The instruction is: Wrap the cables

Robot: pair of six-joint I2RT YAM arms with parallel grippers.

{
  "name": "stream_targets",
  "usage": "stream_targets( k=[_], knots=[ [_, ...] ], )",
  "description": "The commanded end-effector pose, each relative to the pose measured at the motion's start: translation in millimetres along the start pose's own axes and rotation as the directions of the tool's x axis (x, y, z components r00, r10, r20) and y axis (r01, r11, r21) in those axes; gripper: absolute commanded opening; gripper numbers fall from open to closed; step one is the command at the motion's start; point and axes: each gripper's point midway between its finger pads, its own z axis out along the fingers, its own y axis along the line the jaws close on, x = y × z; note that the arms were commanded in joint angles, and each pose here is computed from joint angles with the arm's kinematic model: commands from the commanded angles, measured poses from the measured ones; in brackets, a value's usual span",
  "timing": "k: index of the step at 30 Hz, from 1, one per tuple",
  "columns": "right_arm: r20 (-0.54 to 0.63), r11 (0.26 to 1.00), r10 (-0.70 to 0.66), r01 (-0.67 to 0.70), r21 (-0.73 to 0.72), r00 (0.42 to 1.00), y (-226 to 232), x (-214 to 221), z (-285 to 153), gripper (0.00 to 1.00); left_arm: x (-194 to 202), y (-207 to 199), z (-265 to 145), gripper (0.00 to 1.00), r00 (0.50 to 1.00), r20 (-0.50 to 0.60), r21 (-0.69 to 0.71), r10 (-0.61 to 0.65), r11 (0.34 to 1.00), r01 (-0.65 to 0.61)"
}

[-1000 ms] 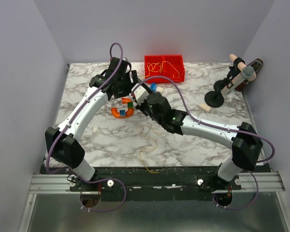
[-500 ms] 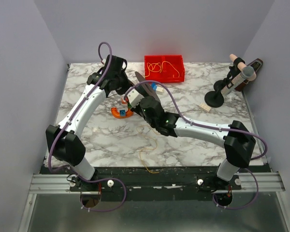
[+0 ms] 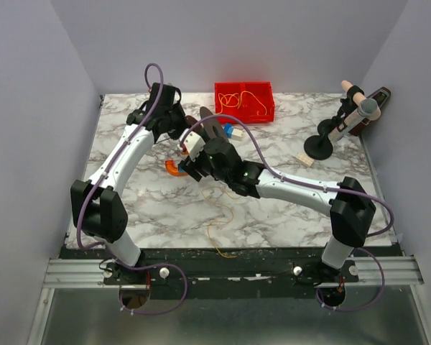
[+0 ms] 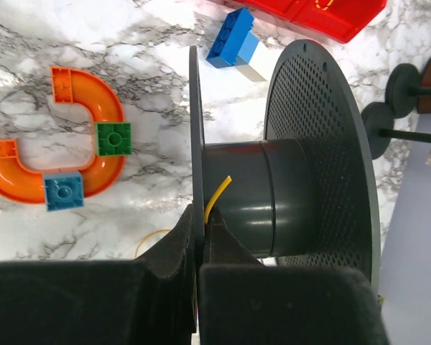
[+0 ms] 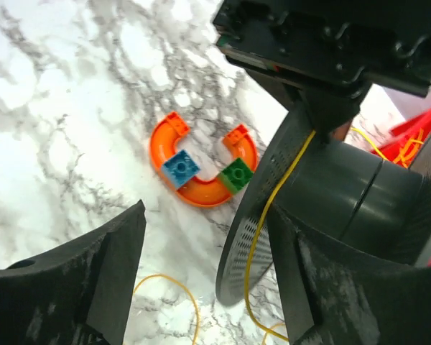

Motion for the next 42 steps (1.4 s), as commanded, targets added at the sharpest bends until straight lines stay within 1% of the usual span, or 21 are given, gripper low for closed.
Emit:
stream_targets(
  k=[1, 4, 10, 18, 21, 23, 25, 27, 29, 31, 32, 34, 37, 42],
  knots=[
    [0.096, 0.998, 0.024, -0.019, -0.053, 0.995, -12, -32, -15, 0.78, 12, 8, -7, 0.0, 0.99, -0.073, 0.047, 0.123, 0.992, -0.12],
    [0.145, 0.993, 0.022, -0.005, -0.118, 0.989, -5, -46, -32, 0.79, 1, 4, -15, 0.0, 0.991, -0.038, 0.057, 0.127, 0.991, -0.125],
    [0.236, 0.965, 0.065, -0.001, -0.264, 0.97, 12, -69, -74, 0.81, -15, 4, -21, 0.0, 0.991, 0.011, 0.049, 0.131, 0.99, -0.132],
    [0.251, 0.963, 0.122, -0.053, -0.265, 0.96, -5, -68, -106, 0.82, -23, -5, -32, 0.0, 0.987, 0.041, 0.077, 0.153, 0.985, -0.156],
    [0.26, 0.957, 0.151, -0.075, -0.282, 0.954, -15, -61, -118, 0.82, -30, -17, -45, 0.0, 0.983, 0.067, 0.119, 0.17, 0.977, -0.177],
    [0.257, 0.953, 0.188, -0.112, -0.282, 0.948, -29, -49, -123, 0.82, -39, -29, -60, 0.0, 0.981, 0.094, 0.157, 0.173, 0.97, -0.186],
    [0.234, 0.945, 0.244, -0.176, -0.275, 0.941, -45, -31, -126, 0.83, -53, -44, -81, 0.0, 0.974, 0.143, 0.197, 0.177, 0.959, -0.204],
    [0.206, 0.938, 0.289, -0.233, -0.257, 0.935, -60, -13, -127, 0.83, -70, -61, -107, 0.0, 0.953, 0.228, 0.225, 0.198, 0.942, -0.25],
    [0.161, 0.951, 0.262, -0.226, -0.212, 0.952, -66, 7, -122, 0.83, -86, -77, -135, 0.0, 0.923, 0.318, 0.236, 0.219, 0.924, -0.301],
    [0.086, 0.962, 0.215, -0.195, -0.193, 0.973, -63, 33, -113, 0.81, -98, -89, -158, 0.0, 0.897, 0.378, 0.239, 0.232, 0.911, -0.336],
    [0.021, 0.962, 0.201, -0.194, -0.19, 0.979, -58, 53, -110, 0.8, -101, -95, -169, 0.0, 0.886, 0.399, 0.243, 0.236, 0.904, -0.351],
    [-0.072, 0.959, 0.185, -0.196, -0.204, 0.98, -48, 82, -108, 0.78, -106, -101, -184, 0.0, 0.869, 0.432, 0.246, 0.24, 0.896, -0.37],
    [-0.132, 0.949, 0.129, -0.162, -0.272, 0.983, -19, 103, -110, 0.79, -110, -108, -197, 0.0, 0.856, 0.457, 0.251, 0.243, 0.888, -0.386],
    [-0.243, 0.883, 0.0, -0.114, -0.454, 0.97, 41, 133, -117, 0.79, -118, -116, -216, 0.0, 0.827, 0.504, 0.248, 0.248, 0.876, -0.414]
  ],
)
